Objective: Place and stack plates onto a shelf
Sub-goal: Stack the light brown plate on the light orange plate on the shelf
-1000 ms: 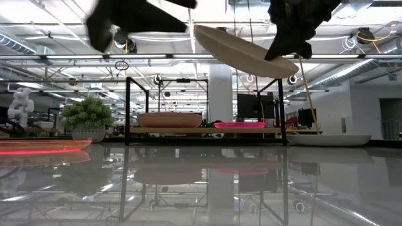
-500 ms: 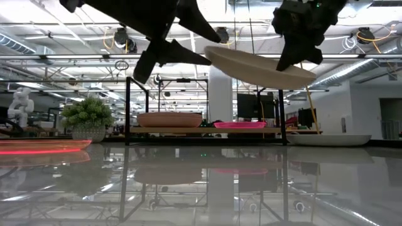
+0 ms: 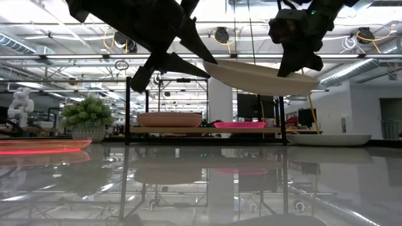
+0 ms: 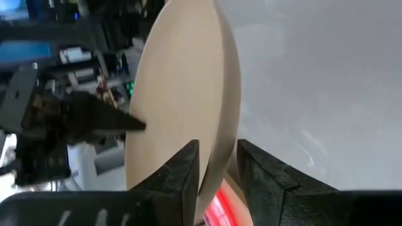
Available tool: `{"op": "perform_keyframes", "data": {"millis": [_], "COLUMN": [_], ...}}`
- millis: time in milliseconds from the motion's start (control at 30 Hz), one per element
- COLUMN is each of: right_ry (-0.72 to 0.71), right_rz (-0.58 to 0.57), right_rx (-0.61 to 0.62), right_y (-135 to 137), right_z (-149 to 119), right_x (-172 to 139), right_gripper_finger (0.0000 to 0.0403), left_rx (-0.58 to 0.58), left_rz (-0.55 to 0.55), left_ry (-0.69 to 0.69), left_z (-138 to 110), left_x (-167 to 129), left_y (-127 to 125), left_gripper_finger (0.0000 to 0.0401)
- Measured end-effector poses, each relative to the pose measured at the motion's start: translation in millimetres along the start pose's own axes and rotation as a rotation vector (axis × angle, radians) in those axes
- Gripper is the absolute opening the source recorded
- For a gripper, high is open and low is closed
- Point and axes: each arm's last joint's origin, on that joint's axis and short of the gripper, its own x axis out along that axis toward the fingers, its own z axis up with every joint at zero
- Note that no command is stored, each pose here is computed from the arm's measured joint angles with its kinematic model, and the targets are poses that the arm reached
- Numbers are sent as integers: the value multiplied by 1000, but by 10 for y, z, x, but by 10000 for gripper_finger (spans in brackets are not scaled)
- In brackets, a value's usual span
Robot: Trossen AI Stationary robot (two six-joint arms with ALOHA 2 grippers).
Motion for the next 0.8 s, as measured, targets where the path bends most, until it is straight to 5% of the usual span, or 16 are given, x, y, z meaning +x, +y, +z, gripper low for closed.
{"op": "perform_keyframes", "data": {"millis": [467, 800], "right_ry": [2, -194], "right_rz": [58, 138], "right_rx": [-27, -114], "right_y": [47, 149], "right_z": [34, 205], "right_x": [57, 30], "right_gripper_finger": [9, 134], "left_rx": [34, 57], "left_rz": [-47, -37], "left_ry": [-112, -121], "left_z": [19, 48], "left_x": [22, 9], "left_y": [-48, -46], "left_gripper_finger": [50, 44]}}
